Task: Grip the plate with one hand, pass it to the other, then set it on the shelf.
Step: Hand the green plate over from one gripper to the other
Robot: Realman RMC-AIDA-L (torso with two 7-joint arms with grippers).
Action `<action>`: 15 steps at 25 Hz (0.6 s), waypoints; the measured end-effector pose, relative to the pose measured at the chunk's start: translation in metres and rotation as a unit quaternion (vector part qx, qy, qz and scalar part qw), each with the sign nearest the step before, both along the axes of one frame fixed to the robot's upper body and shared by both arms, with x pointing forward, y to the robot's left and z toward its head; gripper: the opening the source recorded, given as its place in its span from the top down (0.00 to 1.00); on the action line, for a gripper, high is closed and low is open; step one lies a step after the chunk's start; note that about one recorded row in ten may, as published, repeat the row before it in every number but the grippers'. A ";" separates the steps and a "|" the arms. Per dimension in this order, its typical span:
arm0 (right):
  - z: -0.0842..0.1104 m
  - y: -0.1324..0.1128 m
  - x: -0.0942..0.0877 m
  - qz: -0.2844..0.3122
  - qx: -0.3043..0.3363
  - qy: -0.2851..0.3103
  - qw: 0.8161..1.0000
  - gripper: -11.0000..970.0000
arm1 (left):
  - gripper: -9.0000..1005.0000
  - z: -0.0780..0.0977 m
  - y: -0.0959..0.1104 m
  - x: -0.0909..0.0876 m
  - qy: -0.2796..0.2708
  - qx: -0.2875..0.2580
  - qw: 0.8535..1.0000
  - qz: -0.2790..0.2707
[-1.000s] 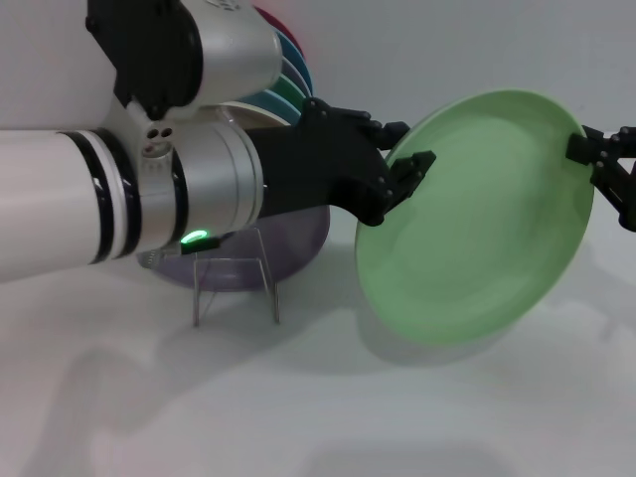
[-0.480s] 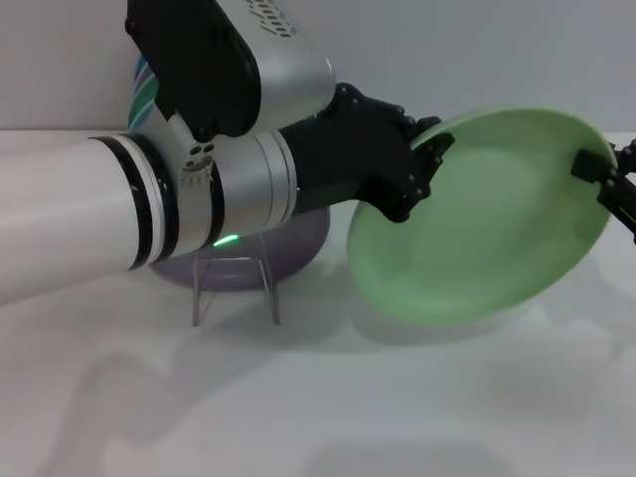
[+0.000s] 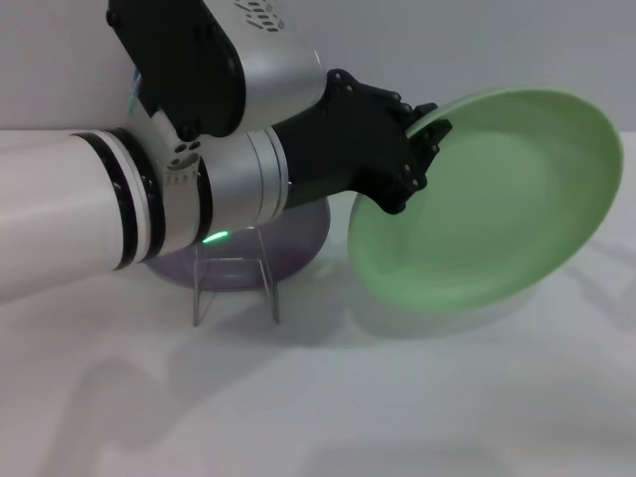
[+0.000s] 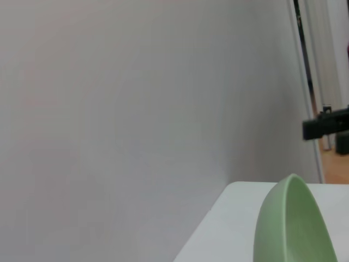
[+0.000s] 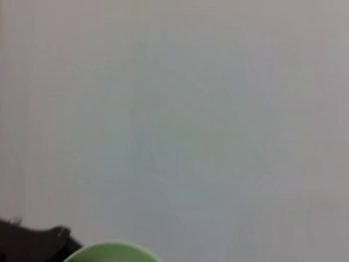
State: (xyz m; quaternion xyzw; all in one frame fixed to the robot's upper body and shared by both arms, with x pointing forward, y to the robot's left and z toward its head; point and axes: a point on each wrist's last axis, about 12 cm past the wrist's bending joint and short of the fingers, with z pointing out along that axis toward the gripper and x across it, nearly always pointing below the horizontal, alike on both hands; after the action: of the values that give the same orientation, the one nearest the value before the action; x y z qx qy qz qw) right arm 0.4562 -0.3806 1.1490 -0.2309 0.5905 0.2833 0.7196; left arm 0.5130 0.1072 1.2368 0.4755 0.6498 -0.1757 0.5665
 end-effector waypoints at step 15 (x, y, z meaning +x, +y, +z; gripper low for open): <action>0.007 -0.038 -0.031 -0.096 0.085 -0.032 0.991 0.37 | 0.91 0.020 0.044 -0.007 -0.150 0.021 0.986 0.069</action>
State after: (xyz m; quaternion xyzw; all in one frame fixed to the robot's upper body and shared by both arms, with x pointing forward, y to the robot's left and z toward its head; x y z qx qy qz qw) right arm 0.4254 -0.4183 1.1558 -0.1204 0.5604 0.2545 0.7789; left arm 0.5063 0.1510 1.2565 0.4621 0.5927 -0.0488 0.6579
